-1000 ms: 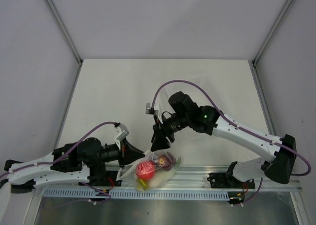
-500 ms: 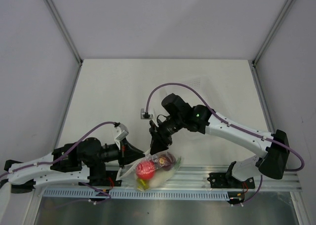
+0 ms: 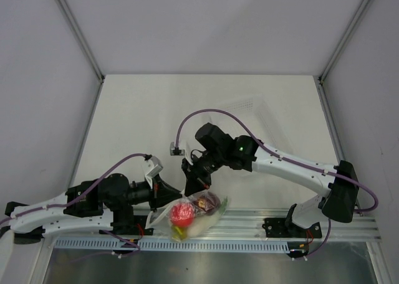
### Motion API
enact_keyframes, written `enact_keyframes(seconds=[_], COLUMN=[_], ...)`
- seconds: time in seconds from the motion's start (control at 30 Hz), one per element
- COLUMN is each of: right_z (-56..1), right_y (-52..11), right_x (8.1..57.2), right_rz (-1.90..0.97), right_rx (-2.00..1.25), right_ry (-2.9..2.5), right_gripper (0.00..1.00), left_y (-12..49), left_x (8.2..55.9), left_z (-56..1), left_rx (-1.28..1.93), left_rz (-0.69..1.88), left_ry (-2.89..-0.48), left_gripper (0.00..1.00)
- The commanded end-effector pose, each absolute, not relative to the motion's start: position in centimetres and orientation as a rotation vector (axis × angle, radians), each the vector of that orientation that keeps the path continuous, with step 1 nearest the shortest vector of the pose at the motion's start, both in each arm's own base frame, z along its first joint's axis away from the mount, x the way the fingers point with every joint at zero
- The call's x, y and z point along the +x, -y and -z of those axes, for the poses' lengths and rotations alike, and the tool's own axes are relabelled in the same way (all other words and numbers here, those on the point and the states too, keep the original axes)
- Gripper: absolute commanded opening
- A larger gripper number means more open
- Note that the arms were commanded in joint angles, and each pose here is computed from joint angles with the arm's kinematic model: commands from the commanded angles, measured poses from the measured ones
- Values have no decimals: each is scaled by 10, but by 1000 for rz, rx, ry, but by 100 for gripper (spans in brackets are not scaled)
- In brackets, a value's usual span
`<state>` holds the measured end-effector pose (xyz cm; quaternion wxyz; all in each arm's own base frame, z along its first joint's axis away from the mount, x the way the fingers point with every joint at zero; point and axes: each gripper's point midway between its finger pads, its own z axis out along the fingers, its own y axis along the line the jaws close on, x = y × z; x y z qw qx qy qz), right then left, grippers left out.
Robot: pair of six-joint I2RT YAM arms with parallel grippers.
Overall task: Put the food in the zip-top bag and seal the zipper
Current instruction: Zip the zipper food storage bag at the center of the board.
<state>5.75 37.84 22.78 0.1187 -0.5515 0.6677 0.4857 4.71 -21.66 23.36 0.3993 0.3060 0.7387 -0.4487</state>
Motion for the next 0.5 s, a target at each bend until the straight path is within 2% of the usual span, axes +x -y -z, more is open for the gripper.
enact_keyframes(seconds=[0.0, 0.47], right_z=[-237, -241], right_y=[-390, -377], right_x=[78, 118], right_rz=[-1319, -1159], right_rx=[-1482, -1030], right_ry=[-1916, -1972], right_gripper=[0, 0], left_y=[216, 202], left_x=[46, 48], left_z=[-259, -255], left_rx=[737, 698], left_rz=[1192, 1169], left_ry=[-1816, -1843], left_gripper=[1, 1])
